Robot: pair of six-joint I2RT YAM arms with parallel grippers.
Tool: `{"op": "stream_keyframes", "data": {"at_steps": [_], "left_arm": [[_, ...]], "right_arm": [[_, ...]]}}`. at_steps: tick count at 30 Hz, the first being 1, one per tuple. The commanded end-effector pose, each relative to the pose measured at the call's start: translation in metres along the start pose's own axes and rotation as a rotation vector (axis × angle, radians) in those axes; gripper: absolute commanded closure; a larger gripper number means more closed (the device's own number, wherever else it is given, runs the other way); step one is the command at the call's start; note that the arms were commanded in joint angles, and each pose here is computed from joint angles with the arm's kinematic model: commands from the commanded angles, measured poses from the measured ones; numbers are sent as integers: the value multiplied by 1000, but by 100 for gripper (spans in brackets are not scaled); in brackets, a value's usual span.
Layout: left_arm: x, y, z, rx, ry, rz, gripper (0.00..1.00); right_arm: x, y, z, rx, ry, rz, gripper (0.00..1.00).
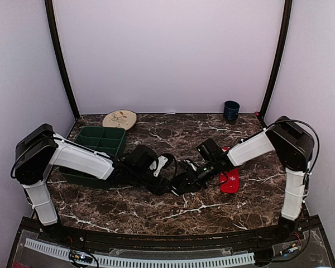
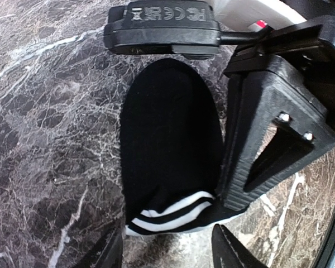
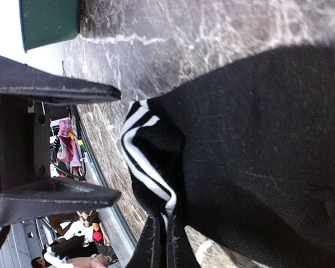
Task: Roll the socks
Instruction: Roll the sock at the center of the board.
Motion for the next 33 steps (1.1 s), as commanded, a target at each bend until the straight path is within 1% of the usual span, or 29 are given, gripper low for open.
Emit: {"op": "stream_keyframes", "data": {"at_steps": [1, 10, 22, 33], "left_arm": [[-1, 8, -3, -28, 19, -2, 43], [-9, 12, -2, -40, 43, 11, 44], [-16, 2, 7, -30, 85, 37, 45], [-27, 9, 8, -45, 116, 49, 46]], "right_arm": [[5, -1, 3, 8, 13, -12, 100], [4, 0, 1, 0, 19, -9, 100], [2, 5, -4, -10, 7, 2, 100], [2, 9, -5, -2, -22, 9, 100]]}}
Point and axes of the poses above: each gripper's point midway between its finger pads, its own x axis back along the fingers, its own z axis along the line the jaws close on, y = z × x, the point moved 7 cm from there along x, back along the fingers, and after that the axes turned 8 degrees about x, right-handed, at the moved point
